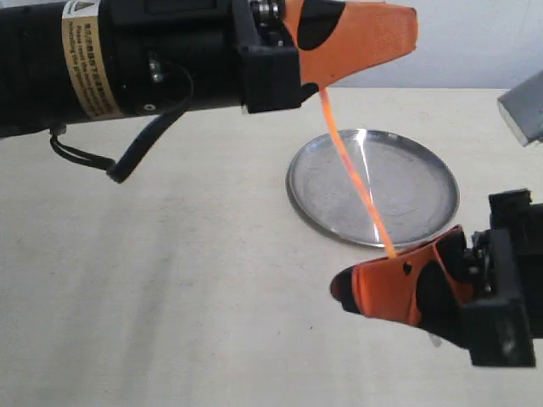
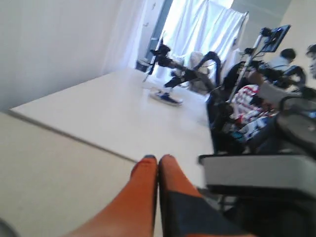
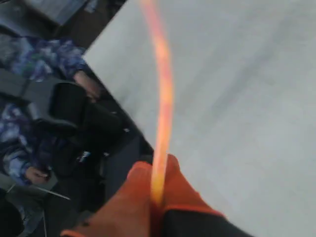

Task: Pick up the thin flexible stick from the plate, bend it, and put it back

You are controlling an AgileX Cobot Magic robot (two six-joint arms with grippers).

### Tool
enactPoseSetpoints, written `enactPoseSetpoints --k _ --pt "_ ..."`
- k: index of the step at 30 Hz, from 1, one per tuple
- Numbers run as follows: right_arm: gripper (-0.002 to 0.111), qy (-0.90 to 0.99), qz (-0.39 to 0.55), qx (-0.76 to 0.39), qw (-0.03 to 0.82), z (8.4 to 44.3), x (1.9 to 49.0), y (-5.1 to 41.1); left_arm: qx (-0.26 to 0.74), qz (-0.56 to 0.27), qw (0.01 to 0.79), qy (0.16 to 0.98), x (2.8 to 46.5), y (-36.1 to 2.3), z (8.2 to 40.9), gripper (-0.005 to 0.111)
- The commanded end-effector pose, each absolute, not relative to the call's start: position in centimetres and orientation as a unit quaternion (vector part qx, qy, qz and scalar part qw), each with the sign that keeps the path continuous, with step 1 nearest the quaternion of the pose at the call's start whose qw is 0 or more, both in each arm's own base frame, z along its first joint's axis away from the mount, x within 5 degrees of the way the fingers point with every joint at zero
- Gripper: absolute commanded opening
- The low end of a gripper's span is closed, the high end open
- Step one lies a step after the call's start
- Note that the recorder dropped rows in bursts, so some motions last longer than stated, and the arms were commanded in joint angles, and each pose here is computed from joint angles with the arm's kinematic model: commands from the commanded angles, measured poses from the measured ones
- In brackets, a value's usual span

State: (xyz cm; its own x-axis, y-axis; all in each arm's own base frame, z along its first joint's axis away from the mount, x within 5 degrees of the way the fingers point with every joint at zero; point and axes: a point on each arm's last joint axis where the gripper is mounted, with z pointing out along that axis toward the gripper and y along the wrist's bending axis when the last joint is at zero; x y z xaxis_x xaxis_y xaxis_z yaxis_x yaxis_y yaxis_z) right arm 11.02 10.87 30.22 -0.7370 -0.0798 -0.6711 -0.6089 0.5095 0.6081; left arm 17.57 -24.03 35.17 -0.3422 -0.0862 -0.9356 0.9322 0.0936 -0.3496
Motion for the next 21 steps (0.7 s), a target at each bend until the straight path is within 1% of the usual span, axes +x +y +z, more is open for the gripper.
enactPoseSetpoints --k 1,2,4,5,6,8,9,11,13,15,18,20,21 --pt "-0.001 0.732 0.491 -0.218 0.418 33.0 11.1 10.9 0.415 -0.462 0.409 0.669 18.5 -24.2 31.9 0.0" --pt "-0.001 0.735 0.46 -0.204 0.454 33.3 11.1 10.3 0.424 -0.455 0.393 0.677 18.3 -24.1 31.5 0.0" --pt "-0.001 0.757 0.407 -0.17 0.482 33.2 11.1 9.2 0.42 -0.499 0.361 0.666 17.4 -24.2 32.1 0.0" --pt "-0.001 0.772 0.387 -0.163 0.478 32.9 11.0 8.9 0.412 -0.531 0.353 0.651 16.9 -24.2 32.8 0.0" --pt "-0.001 0.798 0.36 -0.161 0.455 32.2 11.0 8.6 0.394 -0.566 0.354 0.632 16.5 -24.1 33.7 0.0" --pt "-0.001 0.841 0.328 -0.154 0.403 30.9 11.1 8.3 0.362 -0.608 0.38 0.596 16.3 -23.9 35.4 0.0" --pt "-0.001 0.851 0.327 -0.152 0.382 30.5 11.2 8.4 0.35 -0.617 0.398 0.582 16.4 -23.8 36.0 0.0" --pt "-0.001 0.862 0.34 -0.153 0.344 29.8 11.5 8.9 0.347 -0.613 0.431 0.564 16.6 -23.6 36.5 0.0" --pt "-0.001 0.862 0.354 -0.171 0.32 29.3 11.9 9.5 0.362 -0.575 0.458 0.573 17.0 -23.6 36.1 0.0" --pt "-0.001 0.862 0.344 -0.172 0.33 29.3 12.1 9.4 0.365 -0.546 0.469 0.591 17.4 -23.6 35.7 0.0" --pt "-0.001 0.862 0.334 -0.171 0.34 29.3 12.3 9.2 0.367 -0.532 0.472 0.6 17.6 -23.6 35.5 0.0" --pt "-0.001 0.862 0.328 -0.173 0.344 29.3 12.4 9.2 0.38 -0.525 0.472 0.598 17.5 -23.6 35.3 0.006" --pt "-0.001 0.863 0.319 -0.173 0.352 29.3 12.5 9.1 0.387 -0.521 0.471 0.597 17.5 -23.6 35.2 0.016"
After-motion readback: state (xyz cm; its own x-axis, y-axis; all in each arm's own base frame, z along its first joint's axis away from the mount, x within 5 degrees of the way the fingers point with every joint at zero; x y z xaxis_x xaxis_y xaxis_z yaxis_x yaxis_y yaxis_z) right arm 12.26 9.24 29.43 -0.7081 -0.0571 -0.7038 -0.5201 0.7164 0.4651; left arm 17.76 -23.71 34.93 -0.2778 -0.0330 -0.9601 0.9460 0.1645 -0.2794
